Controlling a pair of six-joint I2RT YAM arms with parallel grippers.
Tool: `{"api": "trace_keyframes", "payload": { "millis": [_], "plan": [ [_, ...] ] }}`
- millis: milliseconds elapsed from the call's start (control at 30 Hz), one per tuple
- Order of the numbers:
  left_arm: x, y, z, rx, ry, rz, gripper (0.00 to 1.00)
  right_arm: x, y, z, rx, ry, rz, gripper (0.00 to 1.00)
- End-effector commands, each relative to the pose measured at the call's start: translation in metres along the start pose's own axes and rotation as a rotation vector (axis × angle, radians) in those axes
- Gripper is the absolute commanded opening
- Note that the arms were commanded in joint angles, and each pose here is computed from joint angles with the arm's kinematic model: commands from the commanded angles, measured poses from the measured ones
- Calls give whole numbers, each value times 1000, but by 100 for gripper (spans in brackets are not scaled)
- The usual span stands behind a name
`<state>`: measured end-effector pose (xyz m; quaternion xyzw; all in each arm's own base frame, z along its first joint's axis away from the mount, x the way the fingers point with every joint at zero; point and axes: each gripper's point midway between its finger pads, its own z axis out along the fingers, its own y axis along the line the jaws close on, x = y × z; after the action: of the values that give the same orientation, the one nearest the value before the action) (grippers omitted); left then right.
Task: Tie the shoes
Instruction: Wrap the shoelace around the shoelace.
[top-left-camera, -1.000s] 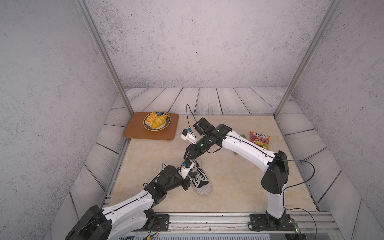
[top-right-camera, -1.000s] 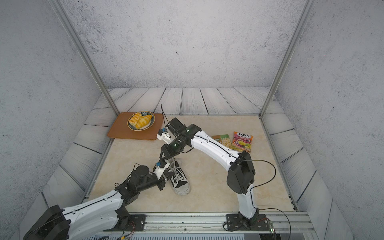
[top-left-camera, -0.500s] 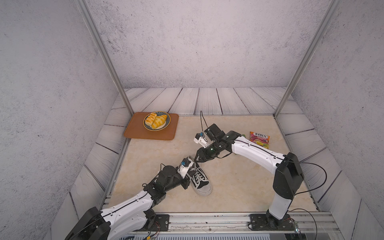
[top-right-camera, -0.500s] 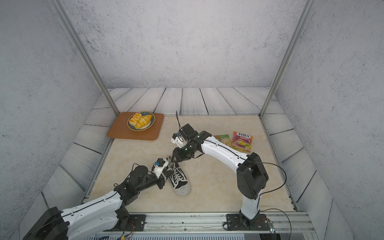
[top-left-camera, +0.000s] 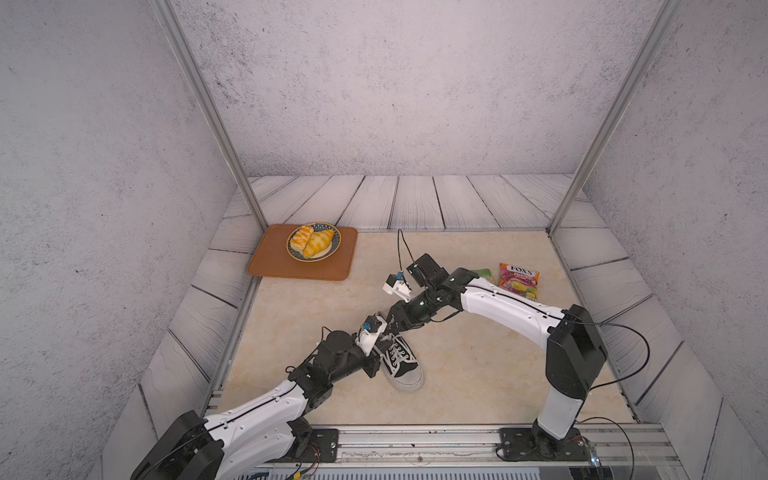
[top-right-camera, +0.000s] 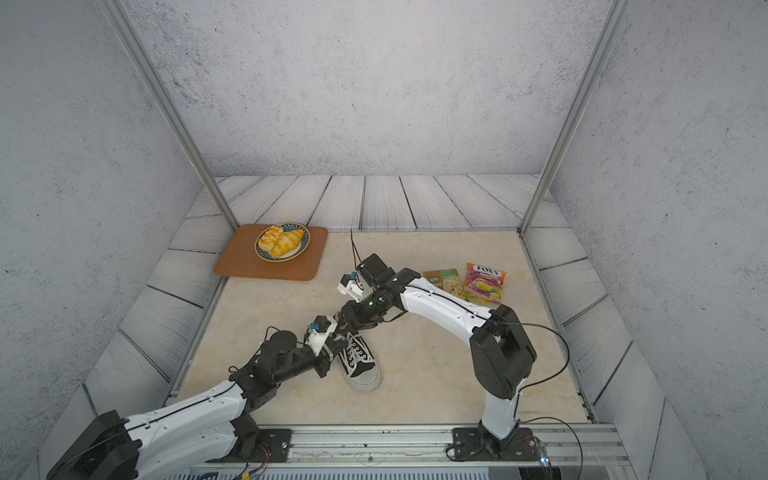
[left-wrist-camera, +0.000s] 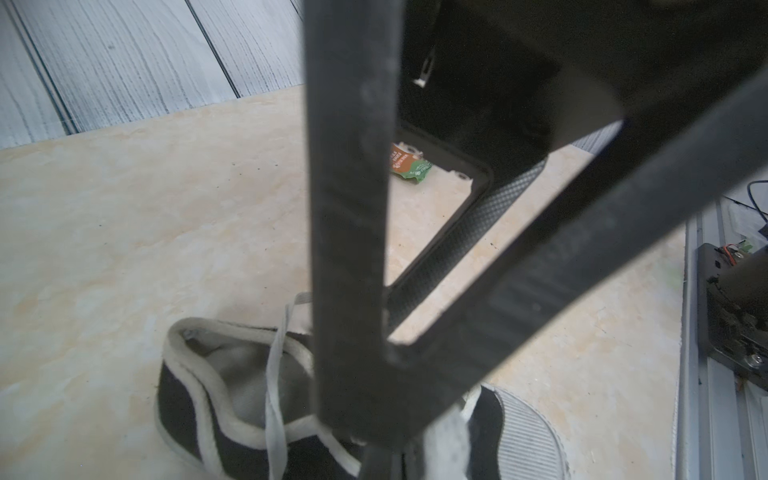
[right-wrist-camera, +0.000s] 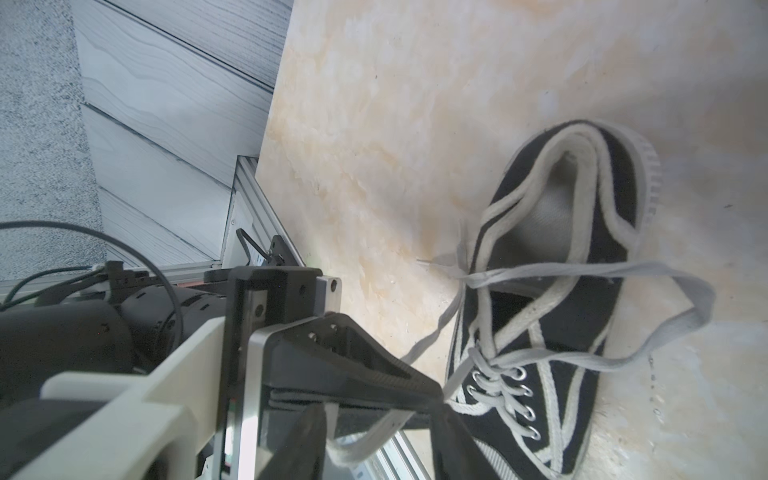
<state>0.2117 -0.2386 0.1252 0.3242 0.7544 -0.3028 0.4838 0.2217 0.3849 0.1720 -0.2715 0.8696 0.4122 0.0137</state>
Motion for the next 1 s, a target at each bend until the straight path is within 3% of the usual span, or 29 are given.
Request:
{"api": "trace_keyframes", "payload": {
  "millis": [0,433,633,900,967],
  "plan": [
    [-16,1,2,-7,-38,3,0,9,10,-5,-33,27,-5,46],
    [-18,1,5,-3,-28,1,0,18,10,6,-26,75,-16,39],
    [-16,0,5,5,-17,-3,0,10,12,7,-28,59,-24,26],
    [-15,9,2,-56,3,-70,0,2,7,1,34,13,-52,2],
    [-16,10,-1,-64,6,-82,0,1,6,-1,50,0,-58,0]
  ]
}}
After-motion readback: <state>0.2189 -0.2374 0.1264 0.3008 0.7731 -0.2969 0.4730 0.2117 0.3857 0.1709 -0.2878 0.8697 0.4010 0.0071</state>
